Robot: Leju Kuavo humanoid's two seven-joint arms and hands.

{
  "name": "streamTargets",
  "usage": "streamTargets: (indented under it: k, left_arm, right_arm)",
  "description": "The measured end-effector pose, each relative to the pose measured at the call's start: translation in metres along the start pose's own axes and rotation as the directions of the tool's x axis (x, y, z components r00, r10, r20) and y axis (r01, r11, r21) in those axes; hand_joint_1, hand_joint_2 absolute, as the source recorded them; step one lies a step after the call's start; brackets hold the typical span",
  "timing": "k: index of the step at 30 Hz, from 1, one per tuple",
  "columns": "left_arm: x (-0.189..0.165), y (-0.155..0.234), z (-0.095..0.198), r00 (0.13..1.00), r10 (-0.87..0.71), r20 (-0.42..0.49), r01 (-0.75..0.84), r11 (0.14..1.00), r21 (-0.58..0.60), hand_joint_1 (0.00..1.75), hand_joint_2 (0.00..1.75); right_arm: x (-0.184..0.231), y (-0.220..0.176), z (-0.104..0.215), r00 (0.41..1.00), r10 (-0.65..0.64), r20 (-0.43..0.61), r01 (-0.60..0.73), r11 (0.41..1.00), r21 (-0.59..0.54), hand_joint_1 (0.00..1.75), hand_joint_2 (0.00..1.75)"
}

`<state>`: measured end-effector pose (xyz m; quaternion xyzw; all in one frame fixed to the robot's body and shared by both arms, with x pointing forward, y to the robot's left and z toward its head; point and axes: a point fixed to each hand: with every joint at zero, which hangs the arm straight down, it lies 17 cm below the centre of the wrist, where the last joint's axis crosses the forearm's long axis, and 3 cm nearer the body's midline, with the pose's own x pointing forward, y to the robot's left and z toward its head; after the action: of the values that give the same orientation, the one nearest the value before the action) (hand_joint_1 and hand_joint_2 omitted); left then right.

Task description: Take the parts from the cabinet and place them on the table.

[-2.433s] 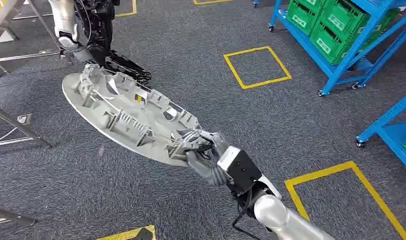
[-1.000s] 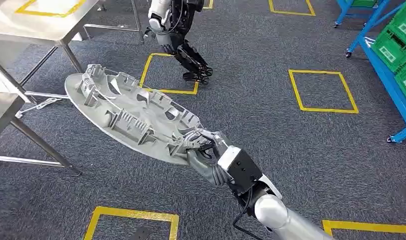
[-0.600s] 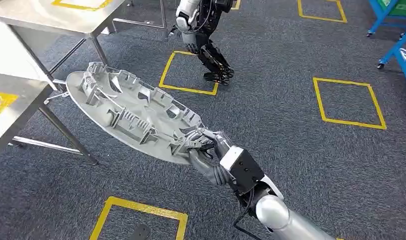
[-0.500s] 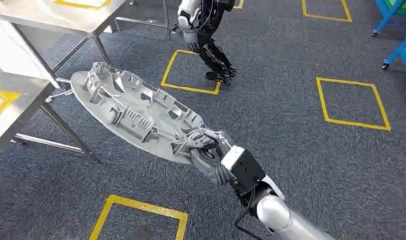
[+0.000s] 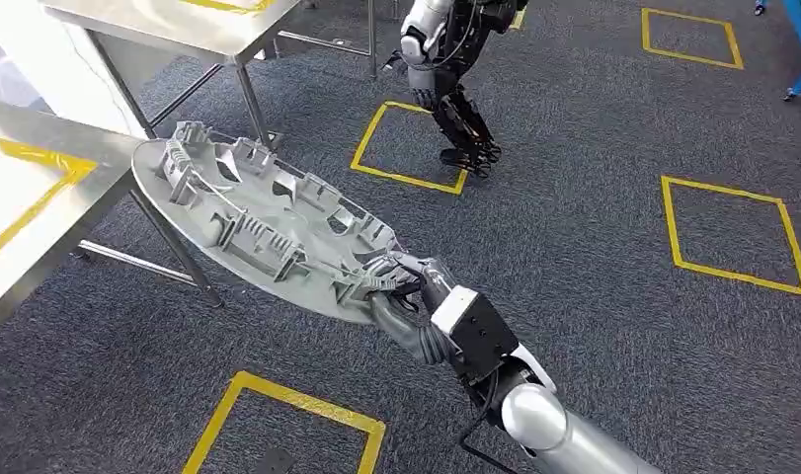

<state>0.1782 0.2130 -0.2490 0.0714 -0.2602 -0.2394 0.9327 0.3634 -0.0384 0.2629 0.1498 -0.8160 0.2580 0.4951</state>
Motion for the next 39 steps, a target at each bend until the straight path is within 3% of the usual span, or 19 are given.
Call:
streamTargets:
  k: [9, 39]
  left_arm:
    - [0.0051, 0.0059, -0.0015, 1.0, -0.02, 0.014, 0.02, 0.999, 0.031, 0.0, 1.75]
    - [0.0052, -0.0024, -0.0003, 1.0, -0.008, 0.018, 0.008, 1.0, -0.021, 0.0, 1.75]
  right_arm:
    - [-0.0035, -0.0005, 0.0022, 1.0, -0.002, -0.01, 0.002, 1.0, -0.005, 1.75, 1.75]
    - [-0.0044, -0.0041, 0.0016, 1.0, 0.009, -0.01, -0.009, 1.0, -0.014, 1.75, 1.75]
